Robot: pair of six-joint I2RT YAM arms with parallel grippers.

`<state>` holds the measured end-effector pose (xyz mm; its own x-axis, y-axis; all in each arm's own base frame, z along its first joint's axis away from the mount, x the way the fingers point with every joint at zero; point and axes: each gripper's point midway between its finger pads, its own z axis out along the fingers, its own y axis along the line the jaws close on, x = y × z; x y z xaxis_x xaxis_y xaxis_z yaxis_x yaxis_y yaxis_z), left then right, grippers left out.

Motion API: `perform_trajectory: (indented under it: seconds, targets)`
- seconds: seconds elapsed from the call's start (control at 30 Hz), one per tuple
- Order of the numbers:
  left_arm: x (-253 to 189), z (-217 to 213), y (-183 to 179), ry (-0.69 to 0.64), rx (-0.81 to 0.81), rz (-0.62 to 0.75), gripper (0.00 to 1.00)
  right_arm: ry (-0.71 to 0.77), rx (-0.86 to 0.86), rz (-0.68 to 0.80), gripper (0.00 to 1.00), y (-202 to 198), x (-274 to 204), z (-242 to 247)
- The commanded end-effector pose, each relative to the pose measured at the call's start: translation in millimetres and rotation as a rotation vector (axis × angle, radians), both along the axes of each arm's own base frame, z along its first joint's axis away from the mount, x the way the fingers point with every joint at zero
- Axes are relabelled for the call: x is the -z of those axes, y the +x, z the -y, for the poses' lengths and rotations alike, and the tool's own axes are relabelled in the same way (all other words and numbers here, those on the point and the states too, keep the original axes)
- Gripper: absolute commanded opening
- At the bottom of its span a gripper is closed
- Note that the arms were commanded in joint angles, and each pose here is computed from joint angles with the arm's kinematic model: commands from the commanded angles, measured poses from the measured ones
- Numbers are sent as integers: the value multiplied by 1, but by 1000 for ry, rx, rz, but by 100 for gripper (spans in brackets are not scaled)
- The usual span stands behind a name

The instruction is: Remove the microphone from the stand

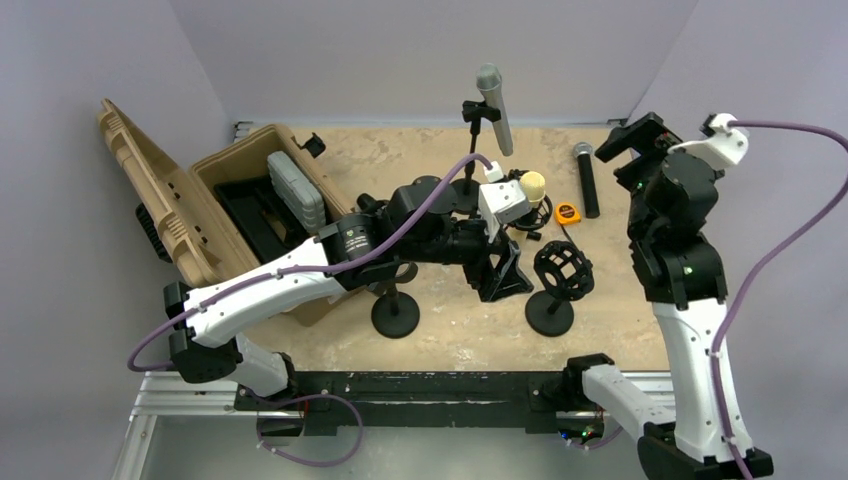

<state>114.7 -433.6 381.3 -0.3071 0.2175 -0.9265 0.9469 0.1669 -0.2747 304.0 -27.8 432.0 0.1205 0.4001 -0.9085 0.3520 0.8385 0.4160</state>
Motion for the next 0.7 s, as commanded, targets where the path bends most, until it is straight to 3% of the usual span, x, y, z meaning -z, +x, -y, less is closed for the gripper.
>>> perform_trajectory:
  seconds: [0.0,0.2,0.4,0.67]
  targets:
    - [-2,-5,3,-10,-20,37,72,170,68,-4,97,-42,-8,9]
    - [-1,-15,5,-14,-49,46,72,248,-133,-60,99,-64,27,-26]
    - [2,-12,-1,-46,-31,12,71,269,-126,-111,98,-65,66,-27]
    - [8,3,-3,-49,-10,-48,70,368,-362,-35,72,-73,62,-69]
